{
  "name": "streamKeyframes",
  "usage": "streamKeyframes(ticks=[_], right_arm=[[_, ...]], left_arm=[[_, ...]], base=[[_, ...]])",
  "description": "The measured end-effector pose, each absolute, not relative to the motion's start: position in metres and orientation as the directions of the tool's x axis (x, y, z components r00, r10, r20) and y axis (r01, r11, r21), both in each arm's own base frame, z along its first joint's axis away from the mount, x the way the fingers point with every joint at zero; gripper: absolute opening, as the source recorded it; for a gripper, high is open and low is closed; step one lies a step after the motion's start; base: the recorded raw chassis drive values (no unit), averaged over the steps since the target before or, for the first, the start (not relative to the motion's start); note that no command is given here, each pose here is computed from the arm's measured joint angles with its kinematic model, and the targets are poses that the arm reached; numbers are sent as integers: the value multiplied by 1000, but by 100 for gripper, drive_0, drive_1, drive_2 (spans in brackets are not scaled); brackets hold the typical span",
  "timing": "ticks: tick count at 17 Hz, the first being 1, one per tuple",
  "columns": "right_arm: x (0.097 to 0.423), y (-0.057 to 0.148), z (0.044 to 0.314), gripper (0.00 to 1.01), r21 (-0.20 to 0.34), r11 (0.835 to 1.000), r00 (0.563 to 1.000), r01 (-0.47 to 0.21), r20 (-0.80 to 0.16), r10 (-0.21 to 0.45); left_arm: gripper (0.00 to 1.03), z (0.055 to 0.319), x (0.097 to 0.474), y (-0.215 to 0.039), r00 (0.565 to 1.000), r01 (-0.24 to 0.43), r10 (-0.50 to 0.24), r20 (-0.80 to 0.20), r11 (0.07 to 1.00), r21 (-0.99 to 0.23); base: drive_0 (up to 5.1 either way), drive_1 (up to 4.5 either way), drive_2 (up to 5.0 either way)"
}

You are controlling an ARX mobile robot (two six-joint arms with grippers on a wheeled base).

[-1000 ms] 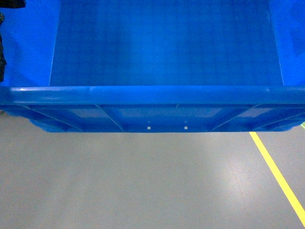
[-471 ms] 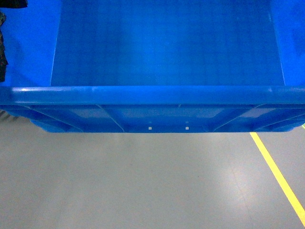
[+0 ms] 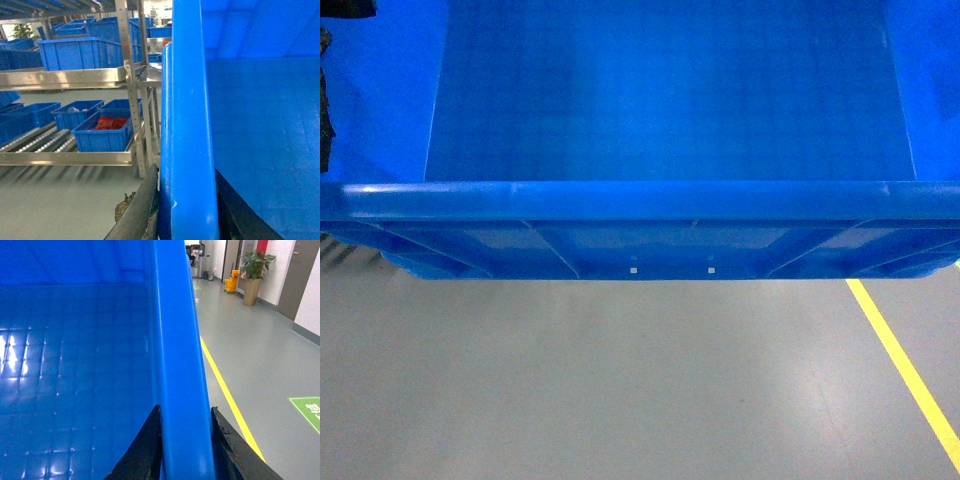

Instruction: Place box next to blue box on left shelf

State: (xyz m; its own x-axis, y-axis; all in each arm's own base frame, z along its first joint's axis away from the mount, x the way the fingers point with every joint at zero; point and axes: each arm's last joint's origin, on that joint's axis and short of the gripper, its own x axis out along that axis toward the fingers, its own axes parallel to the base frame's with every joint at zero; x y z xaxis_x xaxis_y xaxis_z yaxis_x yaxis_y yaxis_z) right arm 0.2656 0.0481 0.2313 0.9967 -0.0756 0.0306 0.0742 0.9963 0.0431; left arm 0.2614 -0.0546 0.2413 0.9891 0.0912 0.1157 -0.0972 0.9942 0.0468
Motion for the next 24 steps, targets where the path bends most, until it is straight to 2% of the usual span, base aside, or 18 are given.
streamKeyframes(ticks=[24], right_arm=[[266,48,231,20,43,996,997,75,32,-76]], left_arm=[[18,241,262,-55,989,-96,90,115,994,47]], base=[[2,408,-404]])
